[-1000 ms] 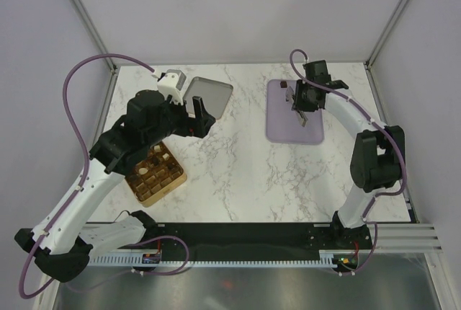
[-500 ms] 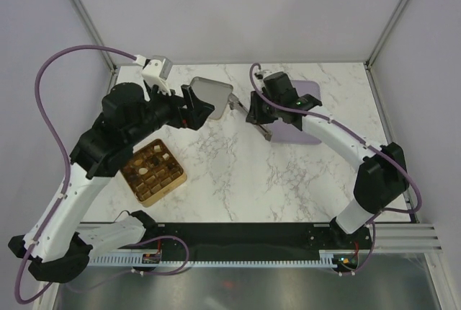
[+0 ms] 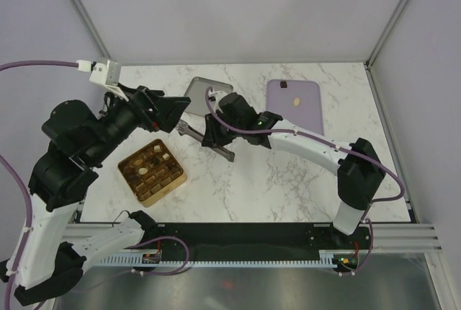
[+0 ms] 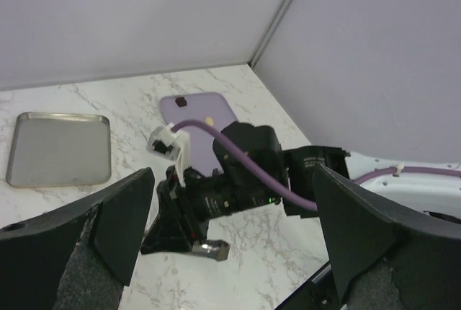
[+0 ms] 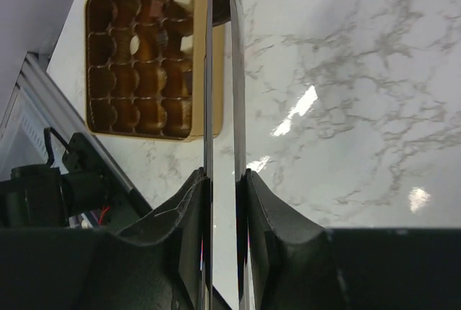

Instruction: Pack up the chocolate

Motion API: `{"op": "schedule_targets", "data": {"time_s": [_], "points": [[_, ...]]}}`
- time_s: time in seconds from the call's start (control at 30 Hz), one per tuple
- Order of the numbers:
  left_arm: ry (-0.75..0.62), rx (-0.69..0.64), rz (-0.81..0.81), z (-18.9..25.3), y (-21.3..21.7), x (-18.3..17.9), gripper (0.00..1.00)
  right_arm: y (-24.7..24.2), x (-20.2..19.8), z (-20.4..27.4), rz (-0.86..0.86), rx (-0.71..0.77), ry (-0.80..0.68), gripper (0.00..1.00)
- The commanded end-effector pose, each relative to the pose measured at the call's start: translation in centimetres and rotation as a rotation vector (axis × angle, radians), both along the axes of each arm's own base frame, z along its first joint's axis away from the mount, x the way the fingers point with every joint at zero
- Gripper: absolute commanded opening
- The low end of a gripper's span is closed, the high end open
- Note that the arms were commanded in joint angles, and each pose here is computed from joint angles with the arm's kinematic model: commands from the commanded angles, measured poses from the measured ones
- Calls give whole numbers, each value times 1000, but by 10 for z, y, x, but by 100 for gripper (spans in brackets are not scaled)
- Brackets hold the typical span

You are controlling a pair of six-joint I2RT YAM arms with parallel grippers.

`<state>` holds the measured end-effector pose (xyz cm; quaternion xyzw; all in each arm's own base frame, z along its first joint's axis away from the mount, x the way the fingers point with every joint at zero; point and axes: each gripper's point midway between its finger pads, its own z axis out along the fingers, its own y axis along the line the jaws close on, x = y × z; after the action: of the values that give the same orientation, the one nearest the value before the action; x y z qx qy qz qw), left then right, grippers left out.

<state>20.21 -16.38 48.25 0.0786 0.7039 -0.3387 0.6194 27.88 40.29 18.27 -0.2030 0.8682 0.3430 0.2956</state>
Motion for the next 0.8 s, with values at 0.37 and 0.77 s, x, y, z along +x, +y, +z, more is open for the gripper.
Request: {"op": "schedule_targets", "data": {"time_s": [0.37,0.77], "points": [[-68,-70,85,25,29,-14,99,89,-81,1,235,51,-11,33],[-61,-58,82,21,27,-12,99,95,-93,-30,255,-34,-8,37]]}}
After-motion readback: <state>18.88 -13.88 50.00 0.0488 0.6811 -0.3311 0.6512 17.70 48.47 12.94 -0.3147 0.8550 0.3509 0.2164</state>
